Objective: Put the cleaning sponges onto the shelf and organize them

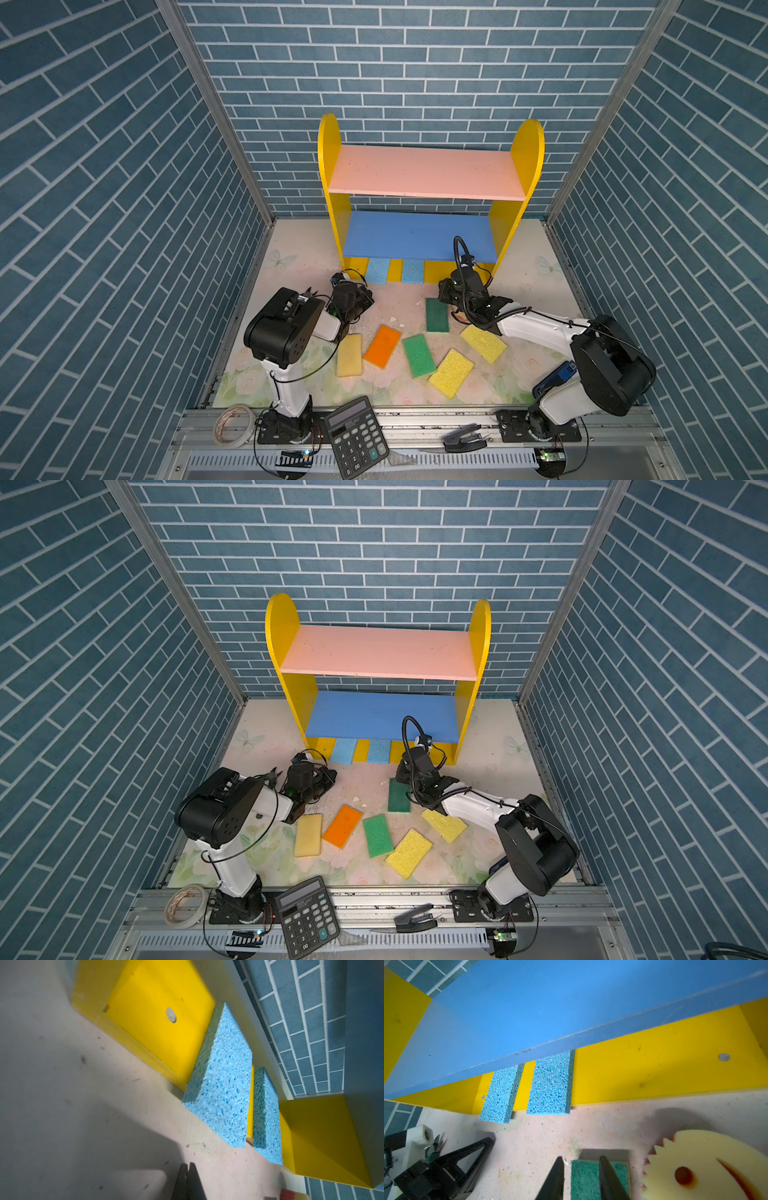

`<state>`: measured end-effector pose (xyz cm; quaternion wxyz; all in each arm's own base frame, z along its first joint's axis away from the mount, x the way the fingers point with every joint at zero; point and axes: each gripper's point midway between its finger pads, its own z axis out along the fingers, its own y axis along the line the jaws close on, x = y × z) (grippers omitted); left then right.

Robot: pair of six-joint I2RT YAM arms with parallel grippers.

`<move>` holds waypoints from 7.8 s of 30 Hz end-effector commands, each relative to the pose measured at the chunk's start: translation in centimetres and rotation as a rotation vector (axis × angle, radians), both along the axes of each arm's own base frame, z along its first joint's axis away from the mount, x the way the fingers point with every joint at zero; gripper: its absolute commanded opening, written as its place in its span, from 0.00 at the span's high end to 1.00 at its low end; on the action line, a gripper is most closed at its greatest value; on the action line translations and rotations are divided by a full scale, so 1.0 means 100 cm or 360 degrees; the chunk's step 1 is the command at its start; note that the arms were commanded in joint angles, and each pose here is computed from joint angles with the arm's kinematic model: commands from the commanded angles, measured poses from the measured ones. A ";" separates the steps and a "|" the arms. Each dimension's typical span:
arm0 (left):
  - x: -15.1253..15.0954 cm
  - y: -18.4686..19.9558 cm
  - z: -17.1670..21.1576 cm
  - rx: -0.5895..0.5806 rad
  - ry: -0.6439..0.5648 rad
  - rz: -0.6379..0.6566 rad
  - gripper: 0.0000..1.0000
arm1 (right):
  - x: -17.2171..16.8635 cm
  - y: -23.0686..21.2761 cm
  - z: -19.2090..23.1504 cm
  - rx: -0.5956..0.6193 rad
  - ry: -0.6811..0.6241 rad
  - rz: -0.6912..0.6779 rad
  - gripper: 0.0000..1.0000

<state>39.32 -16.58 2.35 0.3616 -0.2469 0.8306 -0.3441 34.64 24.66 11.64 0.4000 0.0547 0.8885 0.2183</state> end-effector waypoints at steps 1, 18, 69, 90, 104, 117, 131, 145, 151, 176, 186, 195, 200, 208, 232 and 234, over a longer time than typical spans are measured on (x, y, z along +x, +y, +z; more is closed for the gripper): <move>0.014 -0.010 0.012 -0.0066 -0.0100 -0.0012 1.00 | -0.004 -0.011 -0.008 -0.0093 0.0016 -0.0005 0.70; 0.030 -0.010 -0.028 -0.0112 -0.0102 0.0072 0.99 | -0.007 -0.010 -0.021 -0.0161 0.0084 0.0040 0.71; -0.016 -0.037 0.081 0.0014 -0.0221 -0.0219 0.95 | -0.011 0.037 0.001 -0.0284 -0.0032 0.0375 1.00; -0.123 0.092 0.106 0.0639 -0.0092 0.0180 0.85 | 0.003 0.096 -0.050 -0.0114 0.0103 0.0410 1.00; -0.126 0.087 0.096 0.0648 -0.0035 0.0118 0.84 | 0.039 0.099 -0.098 -0.0004 0.0046 0.0317 1.00; -0.129 0.085 0.088 0.0639 0.0017 0.0094 0.84 | 0.059 0.089 -0.127 0.0081 0.0086 0.0117 1.00; -0.116 0.053 0.080 0.0509 -0.0003 -0.0094 0.84 | 0.027 0.070 -0.077 0.0146 0.0075 0.0180 1.00; -0.045 -0.079 0.092 -0.0089 -0.0275 -0.0566 1.00 | -0.016 -0.005 -0.006 0.0081 -0.0093 -0.0012 1.00; -0.027 -0.121 0.080 -0.0192 -0.0309 -0.0622 1.00 | -0.029 -0.034 0.002 0.0051 -0.0126 -0.0096 1.00; 0.002 -0.147 0.007 -0.0079 -0.0121 -0.0438 1.00 | -0.065 -0.111 0.010 -0.0061 -0.0192 -0.0318 1.00; 0.017 -0.153 -0.005 -0.0057 -0.0138 -0.0410 0.98 | -0.064 -0.111 0.007 -0.0067 -0.0175 -0.0312 1.00; 0.022 -0.154 -0.017 0.0009 -0.0123 -0.0406 0.96 | -0.068 -0.115 0.000 -0.0093 -0.0140 -0.0318 1.00; 0.025 -0.156 -0.021 0.0010 -0.0118 -0.0406 0.96 | -0.067 -0.115 -0.001 -0.0097 -0.0133 -0.0317 1.00; 0.032 -0.159 -0.017 0.0063 -0.0133 -0.0418 0.95 | -0.069 -0.116 -0.004 -0.0100 -0.0121 -0.0316 1.00; 0.027 -0.144 -0.015 0.0214 -0.0105 -0.0390 0.95 | -0.070 -0.120 -0.001 -0.0116 -0.0127 -0.0318 1.00; 0.027 -0.141 -0.014 0.0229 -0.0107 -0.0376 0.95 | -0.071 -0.121 -0.002 -0.0118 -0.0125 -0.0318 1.00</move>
